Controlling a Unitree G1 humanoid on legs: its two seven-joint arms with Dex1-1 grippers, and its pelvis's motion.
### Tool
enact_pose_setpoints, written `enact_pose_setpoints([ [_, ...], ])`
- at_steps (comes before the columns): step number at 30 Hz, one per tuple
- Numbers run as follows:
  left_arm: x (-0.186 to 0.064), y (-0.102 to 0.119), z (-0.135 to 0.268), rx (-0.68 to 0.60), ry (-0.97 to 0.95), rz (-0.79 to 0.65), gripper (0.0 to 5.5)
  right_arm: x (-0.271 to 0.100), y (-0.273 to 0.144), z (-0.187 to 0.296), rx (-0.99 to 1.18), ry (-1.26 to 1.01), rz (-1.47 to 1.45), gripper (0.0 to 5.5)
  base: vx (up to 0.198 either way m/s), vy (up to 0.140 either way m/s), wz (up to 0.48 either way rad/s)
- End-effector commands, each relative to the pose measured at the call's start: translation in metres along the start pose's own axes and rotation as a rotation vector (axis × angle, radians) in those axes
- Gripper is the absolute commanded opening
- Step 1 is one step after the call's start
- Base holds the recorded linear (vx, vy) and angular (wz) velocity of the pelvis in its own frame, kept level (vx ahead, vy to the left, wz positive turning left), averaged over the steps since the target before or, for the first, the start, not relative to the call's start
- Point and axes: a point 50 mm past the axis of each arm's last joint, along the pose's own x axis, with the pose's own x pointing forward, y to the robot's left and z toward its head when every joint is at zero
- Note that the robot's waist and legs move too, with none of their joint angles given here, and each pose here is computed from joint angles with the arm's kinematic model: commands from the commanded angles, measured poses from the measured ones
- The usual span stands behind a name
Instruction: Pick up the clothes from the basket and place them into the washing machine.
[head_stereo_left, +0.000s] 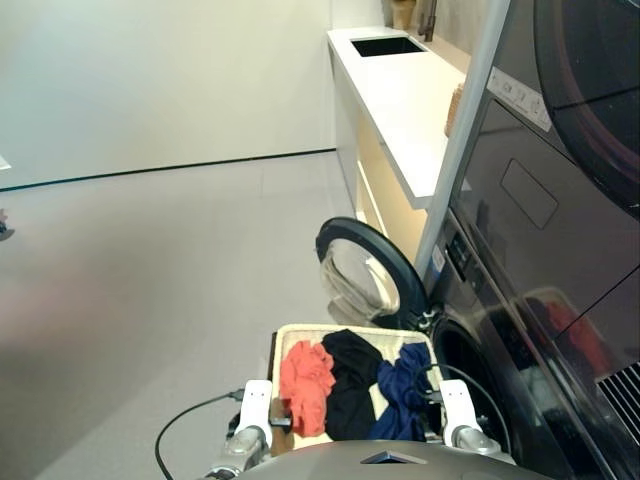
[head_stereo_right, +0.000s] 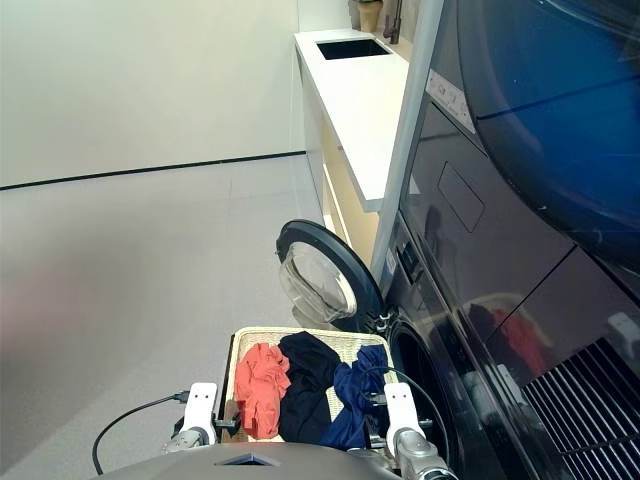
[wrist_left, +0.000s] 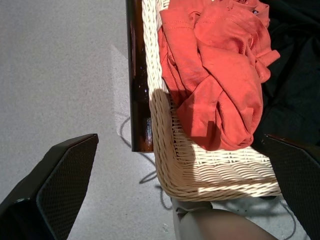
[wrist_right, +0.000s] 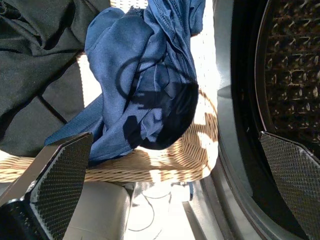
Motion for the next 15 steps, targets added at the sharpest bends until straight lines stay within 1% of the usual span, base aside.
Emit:
enact_pose_setpoints([
  [1,0.0064,0.0136,0.0317,0.051,-0.096,0.03,5.5,0.01,0.0189,0.0448,0.002,-0.137,0.044,5.5,0.0,0.0,0.0],
  [15,0.0065,0.0139,0.0268,0.06,-0.062,0.043,5.5,0.0106,0.0192,0.0463,0.001,-0.134,0.044,5.5,0.0,0.0,0.0],
])
